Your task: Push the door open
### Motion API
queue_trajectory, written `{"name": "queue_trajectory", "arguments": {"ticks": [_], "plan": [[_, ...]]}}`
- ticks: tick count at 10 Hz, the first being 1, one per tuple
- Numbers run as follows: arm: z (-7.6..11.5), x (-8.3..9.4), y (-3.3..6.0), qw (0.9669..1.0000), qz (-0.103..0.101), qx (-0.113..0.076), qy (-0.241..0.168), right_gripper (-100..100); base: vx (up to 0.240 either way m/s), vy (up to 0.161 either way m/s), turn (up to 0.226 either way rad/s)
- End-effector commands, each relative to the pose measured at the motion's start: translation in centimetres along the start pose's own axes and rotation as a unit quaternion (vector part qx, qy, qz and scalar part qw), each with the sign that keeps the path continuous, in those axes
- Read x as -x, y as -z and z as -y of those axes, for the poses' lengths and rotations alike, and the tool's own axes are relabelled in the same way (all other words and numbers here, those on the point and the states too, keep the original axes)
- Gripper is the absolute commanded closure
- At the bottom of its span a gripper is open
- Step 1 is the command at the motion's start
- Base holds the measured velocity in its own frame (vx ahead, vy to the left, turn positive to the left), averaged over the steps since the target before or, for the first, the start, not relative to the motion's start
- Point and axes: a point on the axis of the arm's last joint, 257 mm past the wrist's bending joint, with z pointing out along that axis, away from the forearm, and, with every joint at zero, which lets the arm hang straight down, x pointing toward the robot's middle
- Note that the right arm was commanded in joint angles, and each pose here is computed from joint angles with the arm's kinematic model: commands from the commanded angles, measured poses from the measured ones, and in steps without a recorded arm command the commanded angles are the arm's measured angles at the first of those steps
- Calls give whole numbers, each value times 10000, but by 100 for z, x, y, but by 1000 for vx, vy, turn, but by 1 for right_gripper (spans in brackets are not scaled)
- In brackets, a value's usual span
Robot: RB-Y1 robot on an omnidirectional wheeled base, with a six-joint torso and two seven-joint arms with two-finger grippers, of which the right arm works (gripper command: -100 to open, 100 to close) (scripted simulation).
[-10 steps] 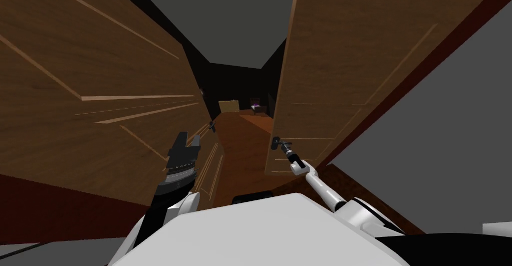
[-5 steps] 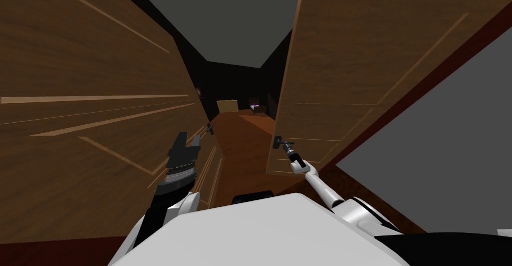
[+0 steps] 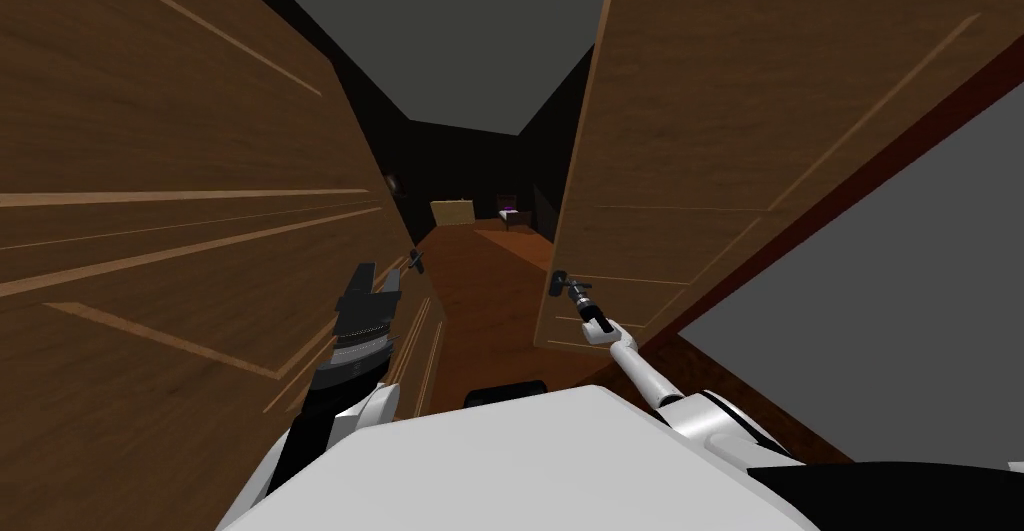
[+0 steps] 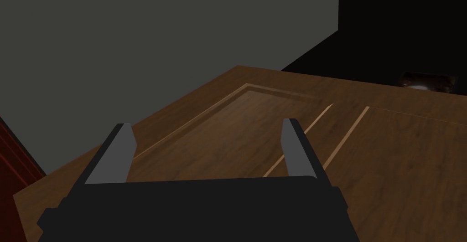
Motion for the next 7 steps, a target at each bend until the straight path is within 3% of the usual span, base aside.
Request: {"name": "queue_trajectory", "arguments": {"ticks": [1, 7], "plan": [[-71, 185, -20, 9998, 160, 45, 52, 100, 83, 54, -38], [-65, 453, -29, 9986, 519, 35, 45, 100, 98, 54, -42]]}}
